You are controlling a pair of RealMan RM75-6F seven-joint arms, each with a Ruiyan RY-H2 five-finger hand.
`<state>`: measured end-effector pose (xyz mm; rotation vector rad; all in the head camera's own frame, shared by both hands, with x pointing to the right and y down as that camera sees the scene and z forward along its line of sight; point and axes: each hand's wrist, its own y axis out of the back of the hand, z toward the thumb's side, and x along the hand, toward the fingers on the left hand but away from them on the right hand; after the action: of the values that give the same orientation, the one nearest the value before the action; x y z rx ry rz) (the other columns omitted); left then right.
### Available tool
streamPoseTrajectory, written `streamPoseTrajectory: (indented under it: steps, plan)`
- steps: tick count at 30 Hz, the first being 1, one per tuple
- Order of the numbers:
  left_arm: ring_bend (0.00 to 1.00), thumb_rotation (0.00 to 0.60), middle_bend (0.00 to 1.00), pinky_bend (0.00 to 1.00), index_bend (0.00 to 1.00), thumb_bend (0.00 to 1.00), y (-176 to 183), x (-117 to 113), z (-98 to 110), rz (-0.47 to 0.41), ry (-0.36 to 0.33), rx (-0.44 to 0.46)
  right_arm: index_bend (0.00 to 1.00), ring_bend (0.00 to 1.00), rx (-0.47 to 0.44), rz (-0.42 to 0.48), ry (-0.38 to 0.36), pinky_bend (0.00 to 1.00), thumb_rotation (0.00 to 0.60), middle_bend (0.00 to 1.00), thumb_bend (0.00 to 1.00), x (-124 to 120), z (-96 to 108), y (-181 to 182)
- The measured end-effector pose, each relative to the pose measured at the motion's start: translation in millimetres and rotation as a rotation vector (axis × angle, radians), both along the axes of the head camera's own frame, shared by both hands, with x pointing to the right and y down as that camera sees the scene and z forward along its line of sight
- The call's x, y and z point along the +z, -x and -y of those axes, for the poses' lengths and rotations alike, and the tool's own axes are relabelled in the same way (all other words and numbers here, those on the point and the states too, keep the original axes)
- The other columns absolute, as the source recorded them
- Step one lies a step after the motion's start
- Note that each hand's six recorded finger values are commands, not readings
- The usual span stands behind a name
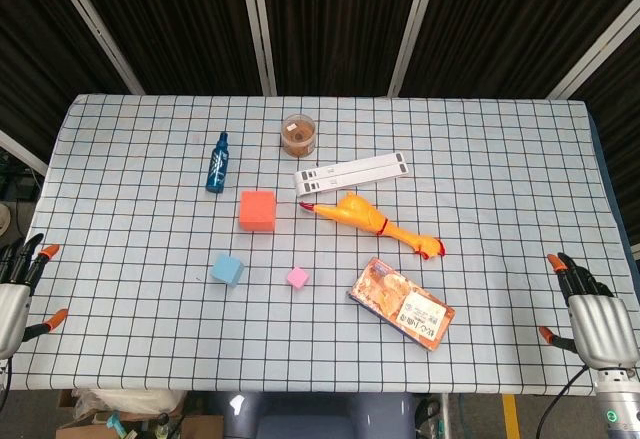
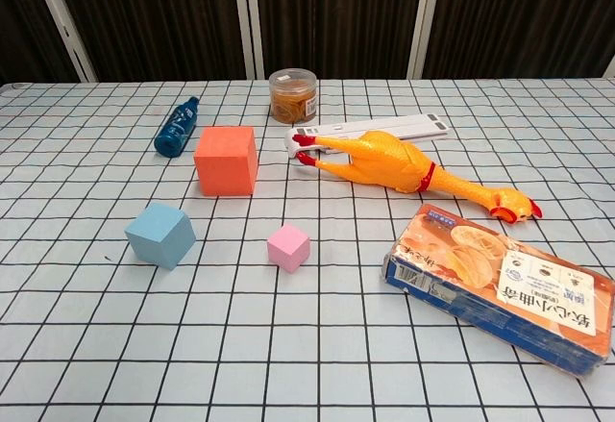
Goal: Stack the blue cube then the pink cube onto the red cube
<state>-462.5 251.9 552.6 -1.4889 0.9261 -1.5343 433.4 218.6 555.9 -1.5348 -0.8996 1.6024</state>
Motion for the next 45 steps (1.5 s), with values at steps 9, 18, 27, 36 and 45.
streamPoseTrajectory:
  steps: [9,18,27,36,45]
  plan:
    - [0.00,0.600,0.03,0.07,0.13,0.01,-1,0,0,-0.006,-0.002,0.001,0.01,0.17,0.004,-0.001,-0.002,0.34,0.600,0.10,0.13,-1,-1,-1]
    - [0.08,0.600,0.05,0.19,0.13,0.01,-1,-1,0,-0.012,-0.001,0.000,0.01,0.17,0.006,0.002,-0.004,0.34,0.600,0.10,0.13,-2,-1,-1]
    - [0.64,0.600,0.55,0.76,0.18,0.01,-12,0,7,-0.029,-0.036,0.060,0.01,0.17,0.011,0.009,0.011,0.34,0.600,0.10,0.13,0,-2,-1]
    - [0.77,0.600,0.90,0.84,0.30,0.01,-28,18,17,-0.065,-0.026,0.118,0.01,0.17,0.019,0.019,0.017,0.34,0.600,0.10,0.13,0,-2,-1]
    - [0.77,0.600,0.90,0.84,0.29,0.00,-61,41,38,-0.073,0.095,0.206,0.01,0.17,0.013,0.020,0.034,0.34,0.600,0.10,0.13,1,-4,0]
